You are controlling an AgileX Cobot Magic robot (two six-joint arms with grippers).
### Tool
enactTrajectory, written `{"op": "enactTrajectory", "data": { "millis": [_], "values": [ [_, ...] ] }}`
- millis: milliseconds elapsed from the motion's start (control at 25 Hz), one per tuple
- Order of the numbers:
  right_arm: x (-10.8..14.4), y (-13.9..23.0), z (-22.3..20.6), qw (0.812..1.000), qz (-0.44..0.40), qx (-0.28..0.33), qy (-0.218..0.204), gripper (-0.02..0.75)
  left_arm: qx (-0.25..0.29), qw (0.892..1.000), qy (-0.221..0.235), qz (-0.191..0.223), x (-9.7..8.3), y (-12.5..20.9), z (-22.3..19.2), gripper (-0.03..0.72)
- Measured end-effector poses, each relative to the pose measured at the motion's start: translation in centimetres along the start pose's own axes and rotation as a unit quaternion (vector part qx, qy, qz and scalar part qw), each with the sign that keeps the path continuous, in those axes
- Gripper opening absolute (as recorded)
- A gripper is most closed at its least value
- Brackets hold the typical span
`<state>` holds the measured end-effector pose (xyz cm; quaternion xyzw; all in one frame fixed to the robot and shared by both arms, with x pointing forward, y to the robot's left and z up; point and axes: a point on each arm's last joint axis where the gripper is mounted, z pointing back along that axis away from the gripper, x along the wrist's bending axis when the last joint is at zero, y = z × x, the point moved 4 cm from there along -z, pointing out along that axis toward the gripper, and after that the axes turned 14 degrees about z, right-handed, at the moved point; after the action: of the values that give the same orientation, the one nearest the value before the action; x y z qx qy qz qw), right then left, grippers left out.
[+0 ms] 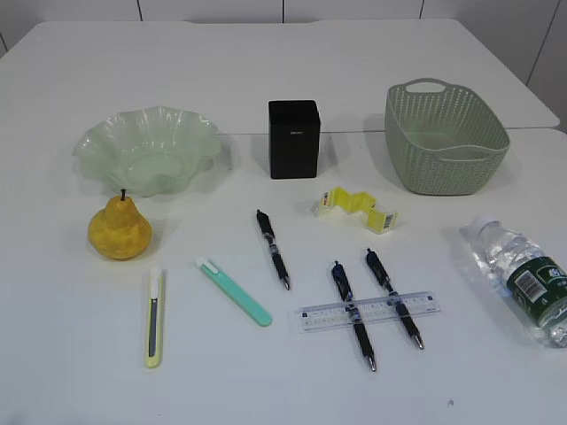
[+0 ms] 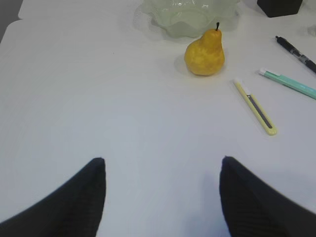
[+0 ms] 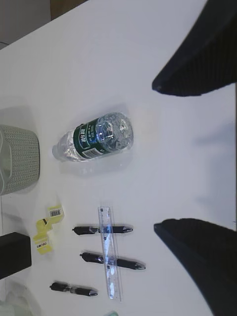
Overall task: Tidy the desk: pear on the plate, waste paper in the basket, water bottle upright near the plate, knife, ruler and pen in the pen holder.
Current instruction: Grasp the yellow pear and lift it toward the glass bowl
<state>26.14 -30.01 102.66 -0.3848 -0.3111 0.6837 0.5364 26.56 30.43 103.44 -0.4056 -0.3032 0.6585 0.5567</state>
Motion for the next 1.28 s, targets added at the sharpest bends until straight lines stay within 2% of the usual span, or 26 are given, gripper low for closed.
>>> {"op": "enactTrajectory", "data": {
  "millis": [200, 320, 440, 720, 960, 1280],
  "values": [
    [-0.3, -0.6, 0.2, 1.0, 0.002, -0.019, 0.009, 0.571, -0.005, 1.0, 0.002, -0.001, -0.2, -0.9, -0.2, 0.515],
    [-0.6, -2.0, 0.6, 0.997, 0.002, -0.07, 0.02, 0.571, 0.004, 1.0, 0.0, -0.002, -0.7, -2.5, -1.2, 0.515],
    [-0.7, -3.0, 0.2, 0.996, 0.002, -0.086, 0.022, 0.571, 0.012, 1.0, -0.001, -0.004, -1.4, -4.7, -2.8, 0.515],
    [-1.1, -5.1, -2.8, 0.999, -0.008, -0.045, 0.01, 0.571, 0.054, 0.998, -0.009, -0.008, -2.4, -7.7, -7.0, 0.511],
    [-1.4, -6.9, -5.4, 1.0, -0.027, 0.008, -0.002, 0.571, 0.057, 0.998, -0.001, -0.012, -3.4, -10.1, -9.2, 0.51],
    [-2.1, -10.4, -7.9, 0.997, -0.027, 0.065, -0.012, 0.571, 0.121, 0.991, 0.024, -0.047, -7.2, -13.9, -14.4, 0.48]
  ]
}}
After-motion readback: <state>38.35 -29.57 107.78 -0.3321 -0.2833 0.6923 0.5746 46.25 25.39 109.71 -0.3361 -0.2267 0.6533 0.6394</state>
